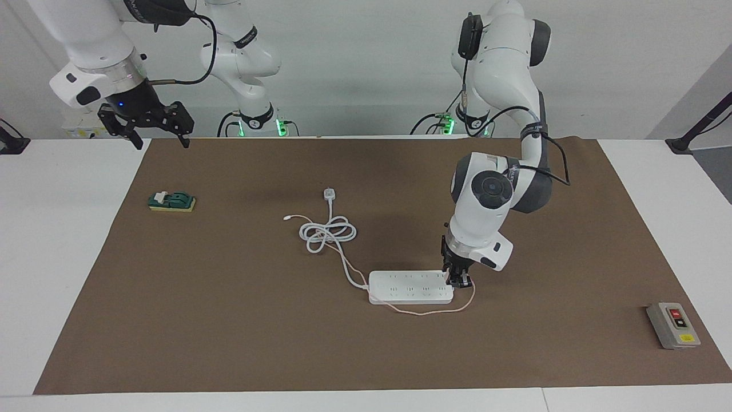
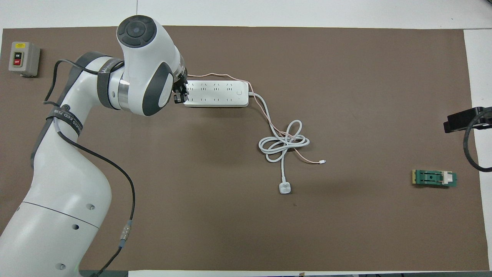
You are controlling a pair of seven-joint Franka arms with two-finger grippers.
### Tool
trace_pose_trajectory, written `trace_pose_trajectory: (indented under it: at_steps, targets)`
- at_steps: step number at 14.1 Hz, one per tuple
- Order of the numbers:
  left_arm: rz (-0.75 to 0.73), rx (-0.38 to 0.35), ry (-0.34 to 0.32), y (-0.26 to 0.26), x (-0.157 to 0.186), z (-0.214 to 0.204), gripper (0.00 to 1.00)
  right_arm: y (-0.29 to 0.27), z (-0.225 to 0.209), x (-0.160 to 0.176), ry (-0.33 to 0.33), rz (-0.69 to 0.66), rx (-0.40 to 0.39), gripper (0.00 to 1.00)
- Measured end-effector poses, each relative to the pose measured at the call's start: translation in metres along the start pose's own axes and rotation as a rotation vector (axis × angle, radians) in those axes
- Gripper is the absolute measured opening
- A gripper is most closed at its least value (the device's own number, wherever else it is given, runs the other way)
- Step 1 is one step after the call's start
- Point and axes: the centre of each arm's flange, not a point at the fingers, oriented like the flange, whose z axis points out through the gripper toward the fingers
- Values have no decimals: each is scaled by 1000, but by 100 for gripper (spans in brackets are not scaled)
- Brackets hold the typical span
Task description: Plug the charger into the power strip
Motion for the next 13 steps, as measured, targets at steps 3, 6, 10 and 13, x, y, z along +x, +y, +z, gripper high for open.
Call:
trace_pose_trajectory:
  at_steps: [3,6,10,13]
  targets:
    - [5,2,-8,-5,-3,6,29,0,0,0,0,0,0,100]
    - [14,0,-19,-13,-9,10,29,0,0,0,0,0,0,100]
    - [13,11,-27,-18,-12,10,29,1,0,0,1,3,0,100]
    - [15,13,-28,-20,-14,10,29,3,0,0,1,6,0,100]
